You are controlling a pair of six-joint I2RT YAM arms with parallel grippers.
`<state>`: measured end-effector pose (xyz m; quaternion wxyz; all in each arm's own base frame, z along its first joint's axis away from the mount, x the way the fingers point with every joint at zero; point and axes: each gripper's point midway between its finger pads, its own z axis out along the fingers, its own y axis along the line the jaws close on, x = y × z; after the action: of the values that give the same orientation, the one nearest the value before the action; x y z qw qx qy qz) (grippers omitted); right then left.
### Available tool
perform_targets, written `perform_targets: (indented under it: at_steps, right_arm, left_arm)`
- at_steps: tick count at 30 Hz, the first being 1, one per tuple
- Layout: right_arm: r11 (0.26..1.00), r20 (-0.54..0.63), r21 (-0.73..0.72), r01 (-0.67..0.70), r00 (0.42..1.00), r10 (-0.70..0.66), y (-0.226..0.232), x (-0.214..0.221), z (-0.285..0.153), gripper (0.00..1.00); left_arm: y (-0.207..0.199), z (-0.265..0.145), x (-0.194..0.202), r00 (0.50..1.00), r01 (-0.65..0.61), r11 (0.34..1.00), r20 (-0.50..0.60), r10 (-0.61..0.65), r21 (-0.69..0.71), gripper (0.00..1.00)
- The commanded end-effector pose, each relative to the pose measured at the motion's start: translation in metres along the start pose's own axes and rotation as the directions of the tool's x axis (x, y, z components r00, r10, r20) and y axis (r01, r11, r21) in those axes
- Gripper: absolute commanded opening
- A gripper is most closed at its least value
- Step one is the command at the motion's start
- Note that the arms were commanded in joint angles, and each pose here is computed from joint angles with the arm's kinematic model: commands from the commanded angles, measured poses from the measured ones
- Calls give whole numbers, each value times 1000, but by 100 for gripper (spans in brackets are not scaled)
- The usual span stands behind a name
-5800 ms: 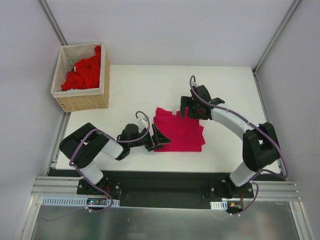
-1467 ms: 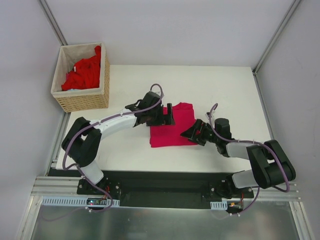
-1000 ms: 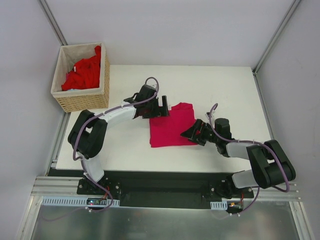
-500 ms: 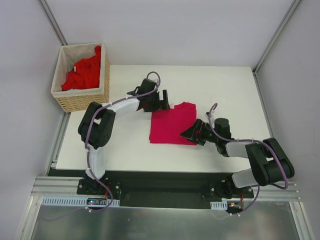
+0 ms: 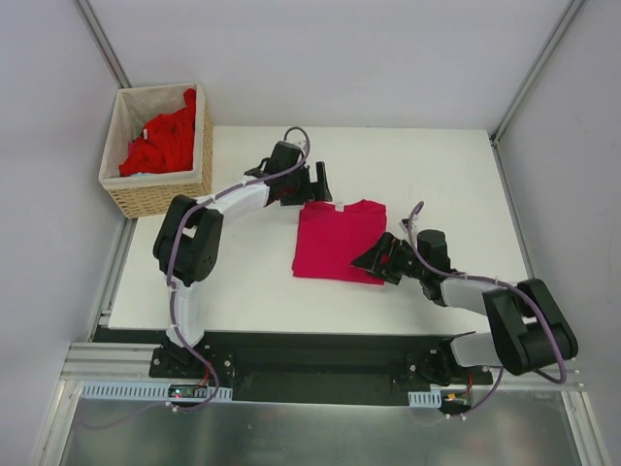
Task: Fold and stack the t-shirts
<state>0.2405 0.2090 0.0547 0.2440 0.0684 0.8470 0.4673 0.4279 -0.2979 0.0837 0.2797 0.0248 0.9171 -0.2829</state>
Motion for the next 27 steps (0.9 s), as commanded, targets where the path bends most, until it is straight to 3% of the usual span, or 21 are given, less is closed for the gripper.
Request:
perform_targets:
  at_steps: [1, 4, 9, 14, 19, 24, 27]
  right_arm:
    - [986, -12, 151, 70, 998, -69, -10, -3, -17, 96]
    - [958, 20, 210, 197, 978, -206, 20, -32, -34, 97]
    - [900, -85, 329, 287, 958, -275, 43, -46, -32, 97]
    - [875, -156, 304, 378, 925, -346, 87, -50, -3, 97]
    - [842, -275, 345, 414, 903, -331, 76, -34, 40, 97]
    - [724, -371, 473, 502, 859, -353, 56, -37, 54, 97]
    - [579, -439, 581, 573, 819, -369, 38, -41, 44, 97]
  left_arm:
    - [-42, -61, -39, 993, -62, 994, 105, 52, 92, 99]
    - [-51, -98, -32, 992, -58, 992, 115, 45, 116, 99]
    - [-52, -145, 9, 995, -1, 988, 94, -13, 152, 99]
    - [-24, -170, 66, 996, 21, 995, 84, -30, 102, 99]
    - [-2, -188, 102, 993, 57, 995, 98, -65, 82, 99]
    - [9, -197, 121, 992, 77, 995, 96, -83, 64, 99]
    - [13, -202, 124, 991, 75, 996, 105, -80, 50, 99]
